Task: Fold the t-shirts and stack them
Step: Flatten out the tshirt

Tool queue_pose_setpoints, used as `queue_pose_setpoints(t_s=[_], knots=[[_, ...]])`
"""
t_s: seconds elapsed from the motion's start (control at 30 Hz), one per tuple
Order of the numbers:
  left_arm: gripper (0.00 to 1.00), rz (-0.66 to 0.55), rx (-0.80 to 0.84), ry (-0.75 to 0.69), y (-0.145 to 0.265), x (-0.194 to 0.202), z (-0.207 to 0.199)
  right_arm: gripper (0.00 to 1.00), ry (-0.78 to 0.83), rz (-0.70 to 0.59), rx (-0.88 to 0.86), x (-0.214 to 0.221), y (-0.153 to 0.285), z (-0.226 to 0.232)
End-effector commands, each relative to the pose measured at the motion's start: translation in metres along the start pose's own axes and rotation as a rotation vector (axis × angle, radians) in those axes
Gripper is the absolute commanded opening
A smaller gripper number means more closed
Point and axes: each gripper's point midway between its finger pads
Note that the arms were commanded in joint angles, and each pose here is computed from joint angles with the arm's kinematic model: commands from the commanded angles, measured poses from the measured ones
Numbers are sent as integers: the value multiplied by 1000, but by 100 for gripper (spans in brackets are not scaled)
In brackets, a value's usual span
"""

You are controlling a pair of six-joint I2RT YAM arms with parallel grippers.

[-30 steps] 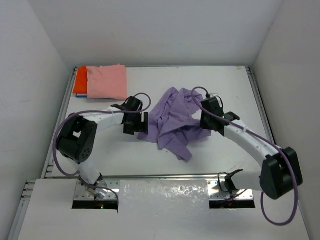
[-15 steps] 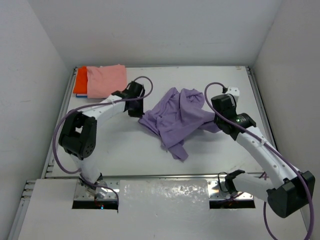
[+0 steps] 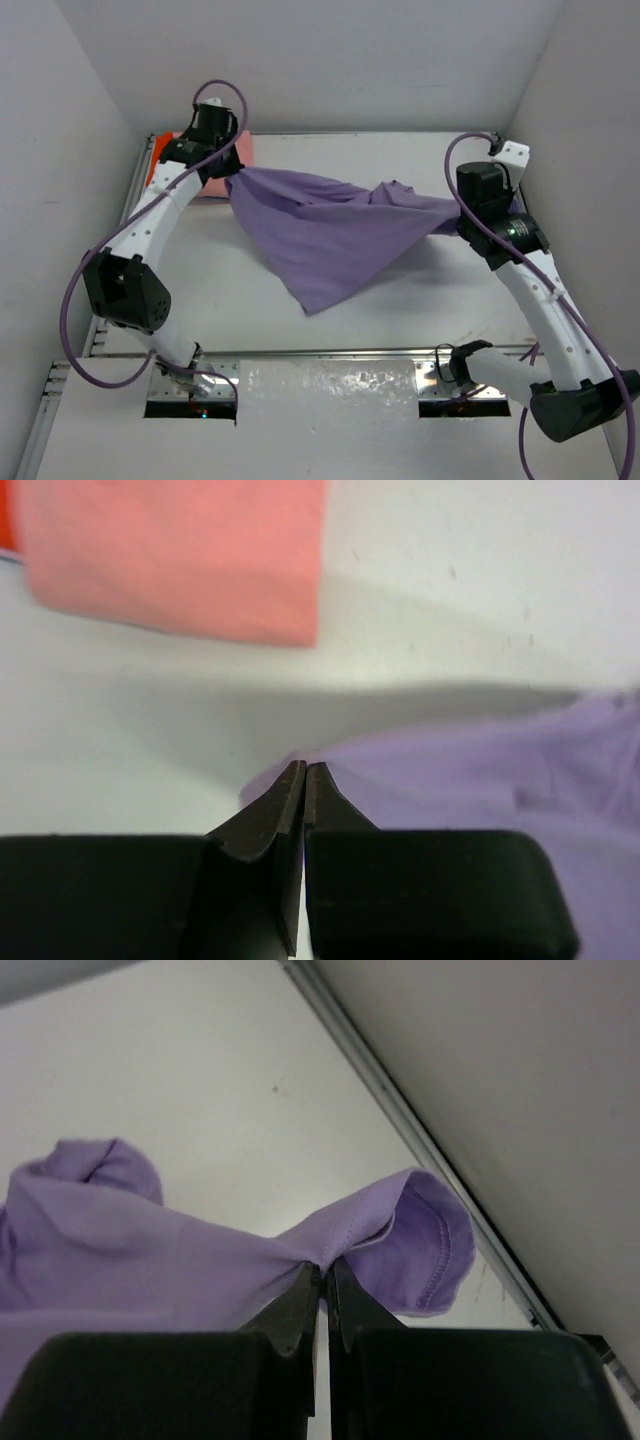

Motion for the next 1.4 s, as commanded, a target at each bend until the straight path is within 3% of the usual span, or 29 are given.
queue_pose_setpoints(t_s=[0.0,0.23,0.37,0.53,0.57,0.6,0.67,0.7,0.73,0.9,0.97,1.0,1.2,1.37], knots=[[0,-88,-14,44,27,-26,12,0,-26,-93,83,-38,8,-25],[0,-131,71,11,7,-28,-5,0,-46,-60,76,-27,8,-29],[0,-237,159,-6,-22,-53,-29,0,-46,-4,53,-3,5,-28],[2,-194,297,-35,-70,-67,-69,0,-33,36,81,22,2,-36],[11,-106,301,-51,-94,-45,-73,0,-35,40,82,23,1,-36],[42,-85,290,-63,-101,-42,-72,0,-34,43,81,25,0,-36],[62,-16,255,-74,-109,-31,-67,0,-22,61,87,33,-4,-34],[84,-6,256,-95,-108,-28,-66,0,-18,78,89,39,-7,-32],[86,16,262,-107,-101,-21,-66,0,-19,86,90,43,-8,-32],[81,62,346,-252,-57,27,-89,0,-28,141,97,69,-15,-30],[75,97,372,-303,-36,63,-97,0,-33,144,91,73,-17,-28],[72,159,408,-358,-28,102,-110,0,-30,151,88,76,-17,-28],[64,235,618,-418,42,190,-151,0,-18,164,80,78,-18,-26],[62,293,622,-403,45,225,-160,0,-20,170,78,88,-16,-32]])
Point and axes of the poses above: each gripper's point midway between its finger pads, its own y axis back along the fingers, its own z axis along the line the jaws close on, x = y × z, and after that the axes turned 10 degrees about -y, right-handed
